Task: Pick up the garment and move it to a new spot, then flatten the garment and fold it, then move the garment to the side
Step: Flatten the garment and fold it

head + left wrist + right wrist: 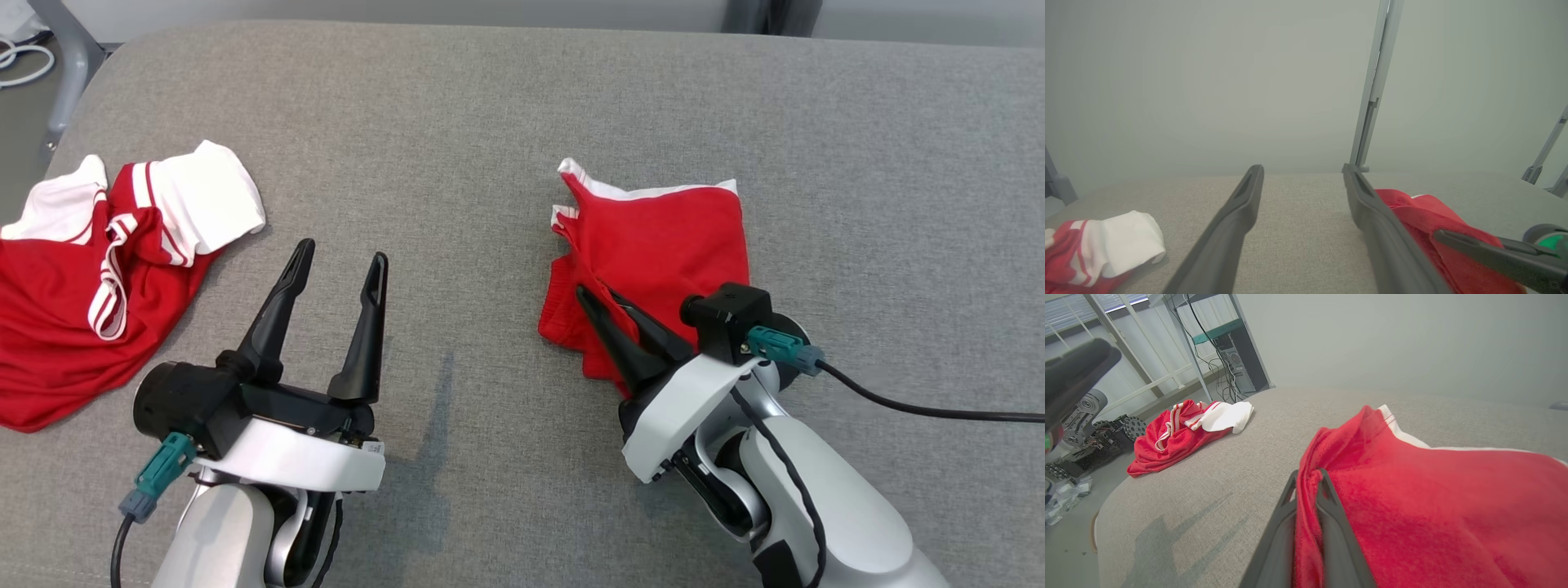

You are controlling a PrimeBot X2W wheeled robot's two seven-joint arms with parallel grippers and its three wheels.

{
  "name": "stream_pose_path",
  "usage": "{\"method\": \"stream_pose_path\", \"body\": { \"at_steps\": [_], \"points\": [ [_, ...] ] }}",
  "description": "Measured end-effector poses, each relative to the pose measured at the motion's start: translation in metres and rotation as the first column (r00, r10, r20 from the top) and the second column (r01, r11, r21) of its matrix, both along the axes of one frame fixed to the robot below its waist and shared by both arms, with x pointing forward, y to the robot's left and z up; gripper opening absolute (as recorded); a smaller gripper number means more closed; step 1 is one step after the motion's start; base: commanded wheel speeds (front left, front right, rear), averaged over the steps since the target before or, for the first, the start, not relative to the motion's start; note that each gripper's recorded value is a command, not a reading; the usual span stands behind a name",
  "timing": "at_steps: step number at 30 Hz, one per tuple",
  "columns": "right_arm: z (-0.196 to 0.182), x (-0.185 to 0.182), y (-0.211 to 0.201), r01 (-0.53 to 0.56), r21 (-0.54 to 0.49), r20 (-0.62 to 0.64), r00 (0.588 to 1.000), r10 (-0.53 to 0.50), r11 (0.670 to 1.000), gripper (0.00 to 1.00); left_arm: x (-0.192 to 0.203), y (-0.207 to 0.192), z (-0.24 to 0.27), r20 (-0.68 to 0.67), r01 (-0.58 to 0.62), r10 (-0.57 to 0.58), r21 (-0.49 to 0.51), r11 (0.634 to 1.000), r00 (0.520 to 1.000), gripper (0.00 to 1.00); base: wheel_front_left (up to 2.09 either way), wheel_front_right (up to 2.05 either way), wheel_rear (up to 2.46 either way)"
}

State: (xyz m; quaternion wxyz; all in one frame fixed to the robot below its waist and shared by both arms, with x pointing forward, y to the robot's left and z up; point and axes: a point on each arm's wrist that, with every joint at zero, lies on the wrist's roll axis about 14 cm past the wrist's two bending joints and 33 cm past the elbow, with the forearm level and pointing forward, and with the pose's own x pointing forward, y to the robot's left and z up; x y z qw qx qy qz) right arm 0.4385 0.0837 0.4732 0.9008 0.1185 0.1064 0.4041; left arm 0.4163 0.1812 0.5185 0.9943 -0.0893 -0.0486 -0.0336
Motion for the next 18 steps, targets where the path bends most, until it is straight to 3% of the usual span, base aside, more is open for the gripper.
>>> {"method": "stream_pose_path", "body": {
  "at_steps": [1,2,3,10,15,18],
  "points": [
    [-0.002,0.000,0.002,-0.006,0.005,-0.005,1.000,0.006,1.000,0.94,0.000,0.001,-0.001,-0.001,-0.002,0.002,0.001,1.000,1.000,1.00,0.00,0.00,0.00],
    [-0.002,0.000,0.004,-0.009,0.010,-0.003,1.000,0.009,1.000,0.94,0.000,0.001,-0.002,-0.003,-0.003,0.003,0.001,1.000,1.000,1.00,0.00,0.00,0.00],
    [-0.001,-0.001,0.005,-0.011,0.025,-0.003,1.000,0.011,1.000,1.00,0.000,0.001,-0.003,-0.006,-0.003,0.003,0.002,1.000,1.000,1.00,0.00,0.00,0.00],
    [0.034,0.006,0.001,0.016,0.124,0.115,0.993,-0.030,0.992,1.00,0.003,0.000,-0.004,-0.005,0.004,-0.004,0.007,1.000,1.000,1.00,0.00,0.00,0.00],
    [0.063,0.021,-0.036,0.125,0.176,0.208,0.965,-0.161,0.976,1.00,0.006,-0.001,0.001,0.017,0.006,-0.006,0.010,1.000,1.000,1.00,0.00,0.00,0.00],
    [0.075,0.030,-0.075,0.230,0.182,0.255,0.928,-0.272,0.956,1.00,0.006,0.002,0.005,0.026,-0.013,0.013,0.012,1.000,1.000,1.00,0.00,0.00,0.00]
  ]
}}
